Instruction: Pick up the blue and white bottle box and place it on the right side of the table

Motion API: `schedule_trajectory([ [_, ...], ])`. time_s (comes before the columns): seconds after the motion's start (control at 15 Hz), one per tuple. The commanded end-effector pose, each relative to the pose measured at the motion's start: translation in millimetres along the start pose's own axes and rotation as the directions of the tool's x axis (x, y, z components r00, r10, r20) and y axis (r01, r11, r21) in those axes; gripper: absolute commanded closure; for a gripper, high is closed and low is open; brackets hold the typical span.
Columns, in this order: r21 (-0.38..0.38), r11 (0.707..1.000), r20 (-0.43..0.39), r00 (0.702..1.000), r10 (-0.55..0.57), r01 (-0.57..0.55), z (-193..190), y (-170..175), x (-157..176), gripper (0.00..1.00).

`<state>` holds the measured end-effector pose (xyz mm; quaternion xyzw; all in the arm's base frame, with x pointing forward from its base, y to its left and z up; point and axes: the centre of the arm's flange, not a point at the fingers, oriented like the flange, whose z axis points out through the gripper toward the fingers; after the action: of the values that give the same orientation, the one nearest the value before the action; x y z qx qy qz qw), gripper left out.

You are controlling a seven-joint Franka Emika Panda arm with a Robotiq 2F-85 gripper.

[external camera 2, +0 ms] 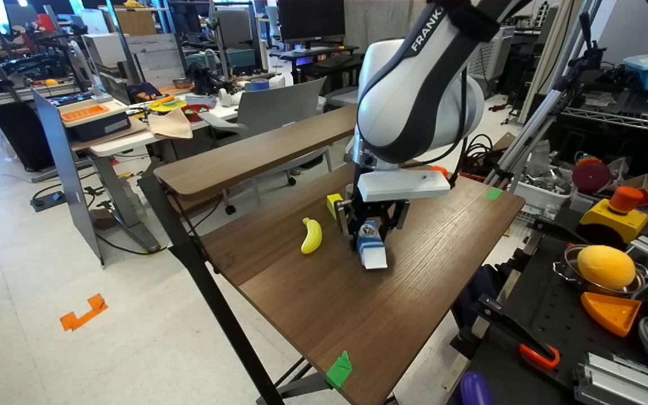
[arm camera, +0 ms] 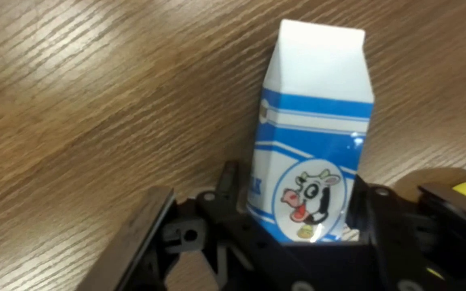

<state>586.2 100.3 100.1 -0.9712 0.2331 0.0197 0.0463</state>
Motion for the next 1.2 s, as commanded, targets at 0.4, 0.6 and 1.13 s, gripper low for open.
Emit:
schedule_trajectory([
  [0.4,-0.020,0.999,0.056,0.997,-0.045,0.047,-61,-12,-34,0.80],
  [0.6,-0.004,1.000,-0.007,1.000,-0.011,0.011,-108,-6,-45,0.80],
  [1.13,0.089,0.956,-0.077,0.955,0.288,-0.281,-182,43,-7,0.80],
])
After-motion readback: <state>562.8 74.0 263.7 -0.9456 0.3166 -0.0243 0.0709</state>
